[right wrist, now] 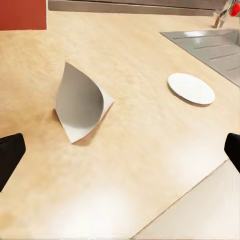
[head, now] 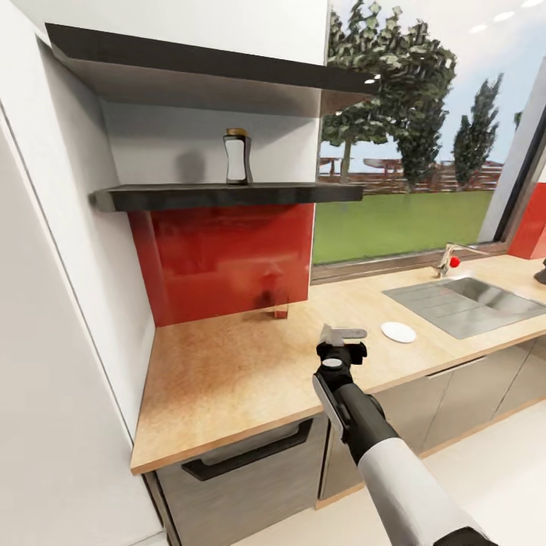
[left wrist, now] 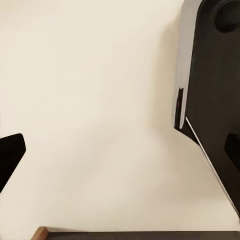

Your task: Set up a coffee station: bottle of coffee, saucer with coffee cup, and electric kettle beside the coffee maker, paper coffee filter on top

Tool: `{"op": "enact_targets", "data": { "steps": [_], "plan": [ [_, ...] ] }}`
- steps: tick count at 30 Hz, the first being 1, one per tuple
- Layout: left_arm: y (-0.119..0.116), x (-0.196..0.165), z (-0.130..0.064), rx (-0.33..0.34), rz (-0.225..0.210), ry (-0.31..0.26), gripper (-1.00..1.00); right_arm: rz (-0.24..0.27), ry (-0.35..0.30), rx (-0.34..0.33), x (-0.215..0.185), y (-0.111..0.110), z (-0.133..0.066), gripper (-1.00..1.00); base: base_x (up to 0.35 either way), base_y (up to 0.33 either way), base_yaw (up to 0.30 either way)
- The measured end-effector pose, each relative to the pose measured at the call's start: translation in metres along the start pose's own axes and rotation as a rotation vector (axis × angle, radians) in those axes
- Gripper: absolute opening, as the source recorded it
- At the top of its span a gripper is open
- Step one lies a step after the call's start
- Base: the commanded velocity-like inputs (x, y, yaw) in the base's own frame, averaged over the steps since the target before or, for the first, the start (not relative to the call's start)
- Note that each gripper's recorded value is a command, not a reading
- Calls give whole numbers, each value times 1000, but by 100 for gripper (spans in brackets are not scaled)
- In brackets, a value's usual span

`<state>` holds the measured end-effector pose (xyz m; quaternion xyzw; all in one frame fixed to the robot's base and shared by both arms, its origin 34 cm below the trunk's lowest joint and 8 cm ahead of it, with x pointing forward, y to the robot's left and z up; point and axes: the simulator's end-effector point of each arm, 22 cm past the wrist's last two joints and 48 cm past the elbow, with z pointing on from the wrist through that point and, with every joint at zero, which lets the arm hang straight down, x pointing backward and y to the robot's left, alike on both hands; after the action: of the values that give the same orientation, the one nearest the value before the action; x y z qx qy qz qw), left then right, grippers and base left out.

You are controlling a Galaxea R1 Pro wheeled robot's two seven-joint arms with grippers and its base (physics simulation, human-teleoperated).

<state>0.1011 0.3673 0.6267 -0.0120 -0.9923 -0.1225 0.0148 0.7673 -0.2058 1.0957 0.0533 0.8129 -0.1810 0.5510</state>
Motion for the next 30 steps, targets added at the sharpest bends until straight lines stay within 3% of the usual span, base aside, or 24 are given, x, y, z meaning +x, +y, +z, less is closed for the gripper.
{"op": "enact_targets", "data": {
  "steps": [11, 17, 30],
  "plan": [
    [-1, 24, -1, 0, 10, 39, 100, -43, 63, 5, 45, 3, 11, 100, 70, 0, 0],
    [-1, 33, -1, 0, 15, 81, 100, -40, 60, 5, 56, 4, 14, 100, 268, 0, 0],
    [-2, 41, -2, 1, 18, 97, 100, -35, 51, 7, 75, 5, 18, 100, 104, -53, 0]
  ]
}}
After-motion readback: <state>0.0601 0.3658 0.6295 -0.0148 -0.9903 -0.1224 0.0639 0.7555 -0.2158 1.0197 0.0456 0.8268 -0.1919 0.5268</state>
